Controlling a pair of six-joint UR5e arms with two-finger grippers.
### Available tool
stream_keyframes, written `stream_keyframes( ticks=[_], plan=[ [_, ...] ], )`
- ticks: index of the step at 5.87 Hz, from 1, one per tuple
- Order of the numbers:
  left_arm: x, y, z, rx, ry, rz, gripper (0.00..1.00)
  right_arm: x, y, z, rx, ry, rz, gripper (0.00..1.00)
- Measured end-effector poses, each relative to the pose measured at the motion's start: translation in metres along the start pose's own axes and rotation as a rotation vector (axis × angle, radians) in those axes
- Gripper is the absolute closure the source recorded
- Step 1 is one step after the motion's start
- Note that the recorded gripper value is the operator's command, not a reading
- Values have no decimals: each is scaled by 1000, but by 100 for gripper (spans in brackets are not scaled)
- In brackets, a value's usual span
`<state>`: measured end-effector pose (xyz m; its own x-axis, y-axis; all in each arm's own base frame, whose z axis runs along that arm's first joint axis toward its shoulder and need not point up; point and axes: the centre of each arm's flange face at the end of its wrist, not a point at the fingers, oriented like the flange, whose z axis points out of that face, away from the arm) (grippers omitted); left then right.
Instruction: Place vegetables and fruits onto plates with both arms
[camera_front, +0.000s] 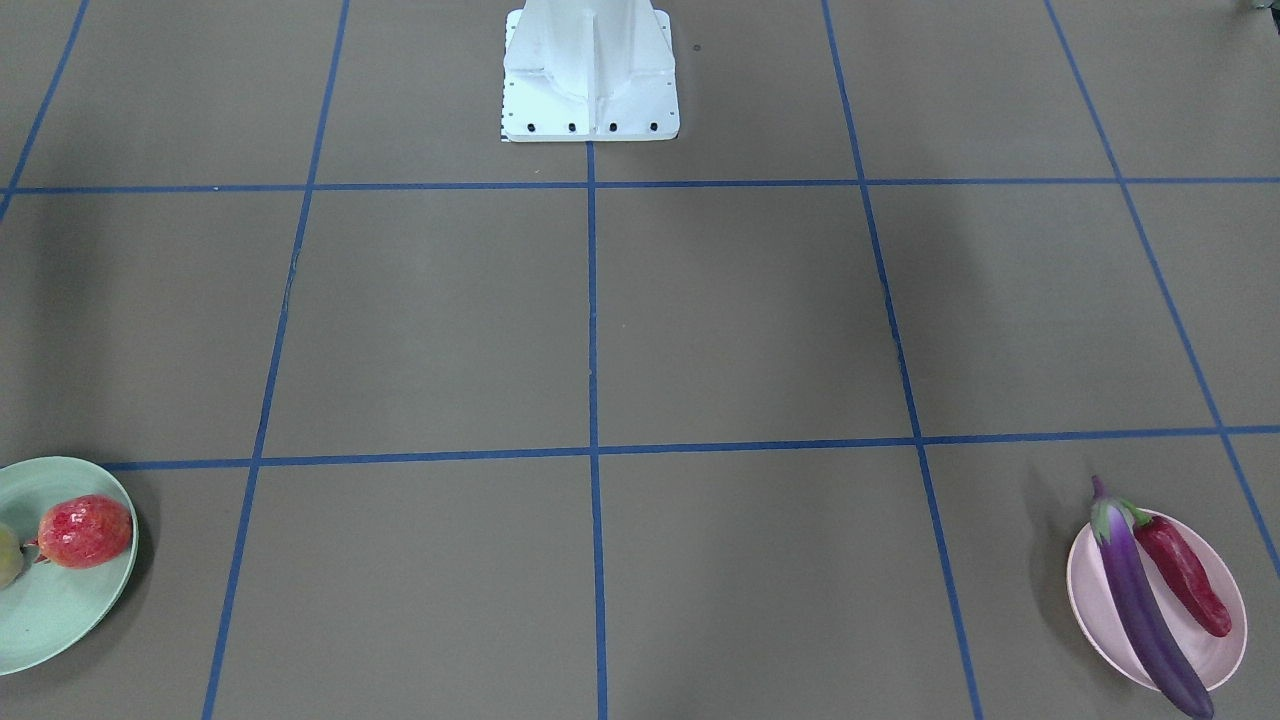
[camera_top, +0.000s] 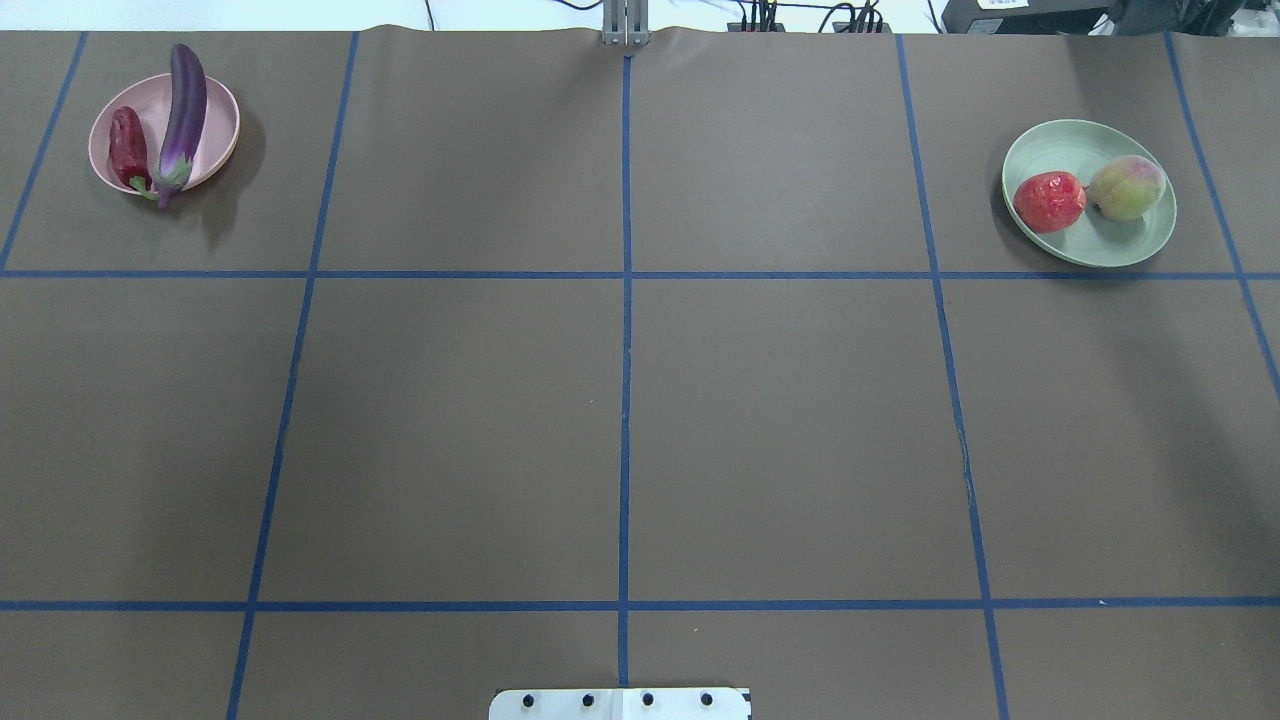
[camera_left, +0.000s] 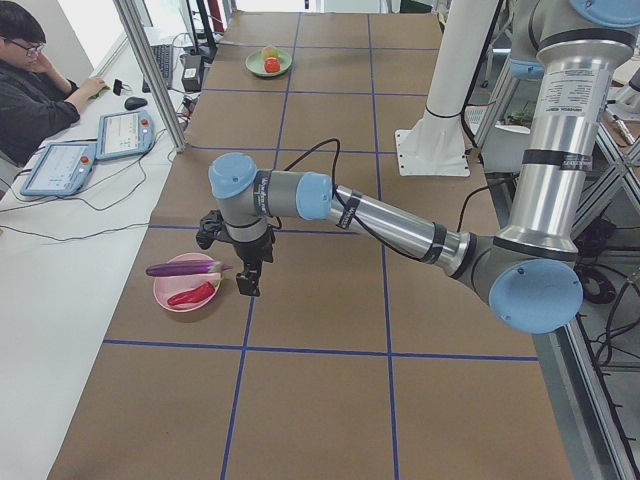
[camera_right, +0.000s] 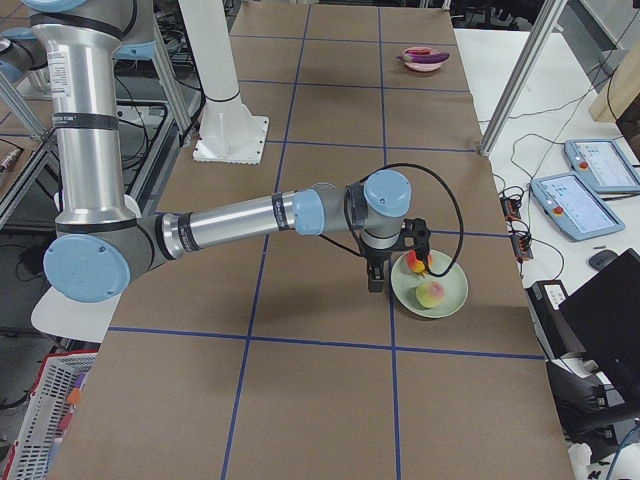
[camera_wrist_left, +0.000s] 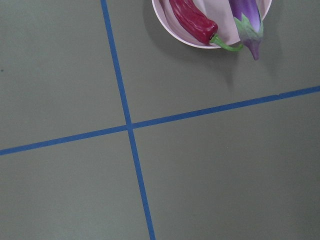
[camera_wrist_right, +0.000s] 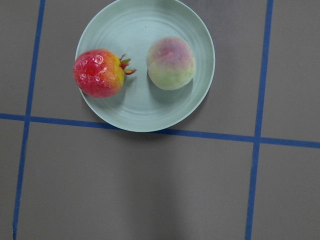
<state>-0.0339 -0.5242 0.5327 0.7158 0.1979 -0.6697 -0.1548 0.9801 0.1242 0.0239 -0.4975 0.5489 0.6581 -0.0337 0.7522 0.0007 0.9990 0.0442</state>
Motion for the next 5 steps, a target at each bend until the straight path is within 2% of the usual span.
stream_keyframes(
  ticks=[3, 5],
  plan=[
    [-66, 16, 36, -8, 10, -13, 0, 28, 19, 20, -45, 5, 54, 0],
    [-79, 20, 48, -22, 13, -16, 0, 31, 23, 23, -52, -5, 66, 0]
  ],
)
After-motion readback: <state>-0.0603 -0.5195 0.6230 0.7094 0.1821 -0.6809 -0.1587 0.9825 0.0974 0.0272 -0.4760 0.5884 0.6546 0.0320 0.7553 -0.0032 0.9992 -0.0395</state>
